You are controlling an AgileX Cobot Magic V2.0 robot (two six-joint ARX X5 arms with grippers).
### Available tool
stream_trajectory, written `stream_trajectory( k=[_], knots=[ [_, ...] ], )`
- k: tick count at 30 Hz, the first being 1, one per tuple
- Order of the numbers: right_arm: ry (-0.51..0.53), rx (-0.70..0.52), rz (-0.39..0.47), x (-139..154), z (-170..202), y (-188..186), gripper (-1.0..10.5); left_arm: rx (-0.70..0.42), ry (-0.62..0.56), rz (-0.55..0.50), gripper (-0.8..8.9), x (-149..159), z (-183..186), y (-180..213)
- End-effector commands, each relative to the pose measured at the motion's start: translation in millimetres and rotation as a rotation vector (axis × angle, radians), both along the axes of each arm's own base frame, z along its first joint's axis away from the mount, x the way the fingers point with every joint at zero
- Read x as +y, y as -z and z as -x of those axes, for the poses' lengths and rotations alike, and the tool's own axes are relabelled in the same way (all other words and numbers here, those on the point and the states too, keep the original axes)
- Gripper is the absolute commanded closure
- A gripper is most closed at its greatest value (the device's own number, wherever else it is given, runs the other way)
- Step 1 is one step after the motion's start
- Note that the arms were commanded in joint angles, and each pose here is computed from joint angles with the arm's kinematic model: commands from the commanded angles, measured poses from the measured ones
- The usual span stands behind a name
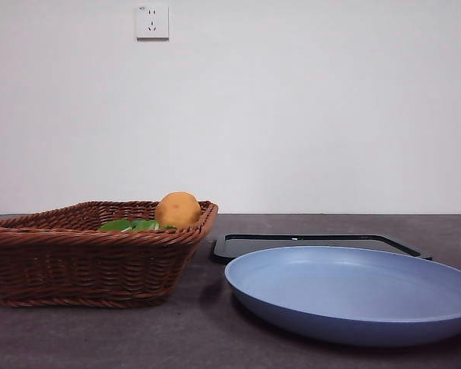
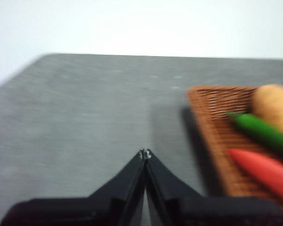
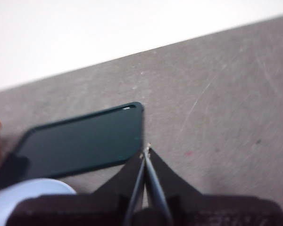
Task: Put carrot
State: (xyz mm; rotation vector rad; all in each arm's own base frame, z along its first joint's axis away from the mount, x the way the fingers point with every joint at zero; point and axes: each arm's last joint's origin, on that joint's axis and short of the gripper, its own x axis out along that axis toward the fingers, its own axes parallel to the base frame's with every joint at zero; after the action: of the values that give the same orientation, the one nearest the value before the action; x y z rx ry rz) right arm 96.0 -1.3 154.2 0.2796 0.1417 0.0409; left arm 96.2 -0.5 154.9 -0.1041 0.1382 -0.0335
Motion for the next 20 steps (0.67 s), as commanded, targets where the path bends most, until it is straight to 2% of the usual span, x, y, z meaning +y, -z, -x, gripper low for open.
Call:
stream_trajectory(
  k=[1,3,5,11,15,20],
  knots=[
    [0.032,0.007,-0.256,0.1,-0.3,0.7,9.4,0.017,0.081,0.219,8.05,-3.0,-0.3,2.4],
    [0.042,0.012,-0.333,0.1,-0.3,0.7,9.4,0.026,0.153,0.268,8.05,-5.2,0.1,2.0],
    [0.044,0.014,-0.365,0.2,-0.2,0.8,9.4,0.022,0.194,0.273,8.05,-6.4,0.3,1.0],
    [-0.105,0.034,-0.381,4.5,1.6,-6.1,9.4,0.027,0.223,0.351,8.06,-7.4,2.1,-8.2],
    [-0.122,0.084,-0.384,5.4,4.9,-24.7,9.4,0.047,0.216,0.354,8.06,-7.4,5.2,-30.0],
    [-0.151,0.147,-0.345,6.2,3.6,-57.6,9.4,0.116,0.210,0.358,8.06,-7.5,1.0,-66.1]
  ],
)
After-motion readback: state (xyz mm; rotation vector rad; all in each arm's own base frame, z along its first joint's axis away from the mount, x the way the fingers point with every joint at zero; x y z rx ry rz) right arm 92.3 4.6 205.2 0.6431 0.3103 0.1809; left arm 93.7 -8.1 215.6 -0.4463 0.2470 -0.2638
